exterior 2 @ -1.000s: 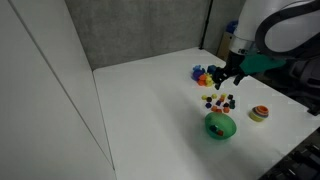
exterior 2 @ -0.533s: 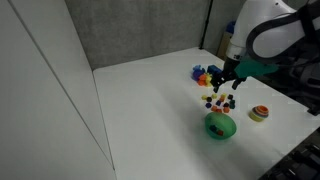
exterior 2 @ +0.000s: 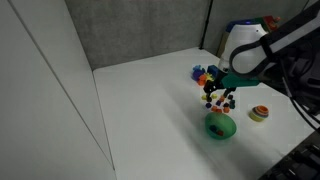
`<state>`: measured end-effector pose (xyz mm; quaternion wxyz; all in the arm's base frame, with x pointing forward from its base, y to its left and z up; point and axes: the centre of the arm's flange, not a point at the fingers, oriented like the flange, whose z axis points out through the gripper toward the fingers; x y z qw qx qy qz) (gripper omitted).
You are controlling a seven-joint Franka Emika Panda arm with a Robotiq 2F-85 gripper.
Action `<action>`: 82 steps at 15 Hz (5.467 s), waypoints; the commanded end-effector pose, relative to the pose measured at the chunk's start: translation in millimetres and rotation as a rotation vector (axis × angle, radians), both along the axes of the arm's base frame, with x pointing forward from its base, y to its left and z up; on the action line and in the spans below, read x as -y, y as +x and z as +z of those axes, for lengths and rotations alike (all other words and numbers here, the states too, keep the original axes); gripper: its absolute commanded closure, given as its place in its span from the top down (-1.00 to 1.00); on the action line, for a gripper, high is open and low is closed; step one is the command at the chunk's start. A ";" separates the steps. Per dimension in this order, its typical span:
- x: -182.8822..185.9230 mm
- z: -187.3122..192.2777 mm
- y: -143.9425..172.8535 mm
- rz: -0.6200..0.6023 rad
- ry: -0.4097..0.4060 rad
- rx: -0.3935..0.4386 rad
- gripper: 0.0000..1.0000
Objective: Put a small orange block in the bowl
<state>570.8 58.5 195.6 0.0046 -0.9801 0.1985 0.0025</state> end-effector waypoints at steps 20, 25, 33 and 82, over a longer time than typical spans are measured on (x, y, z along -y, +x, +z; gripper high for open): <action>25.6 -132.9 -7.0 -0.061 -0.001 0.010 1.00; 15.7 -144.2 -5.4 -0.097 0.017 0.020 1.00; -0.2 -156.0 4.3 -0.093 0.029 0.087 0.69; 37.5 163.3 -77.7 0.218 -0.040 0.005 1.00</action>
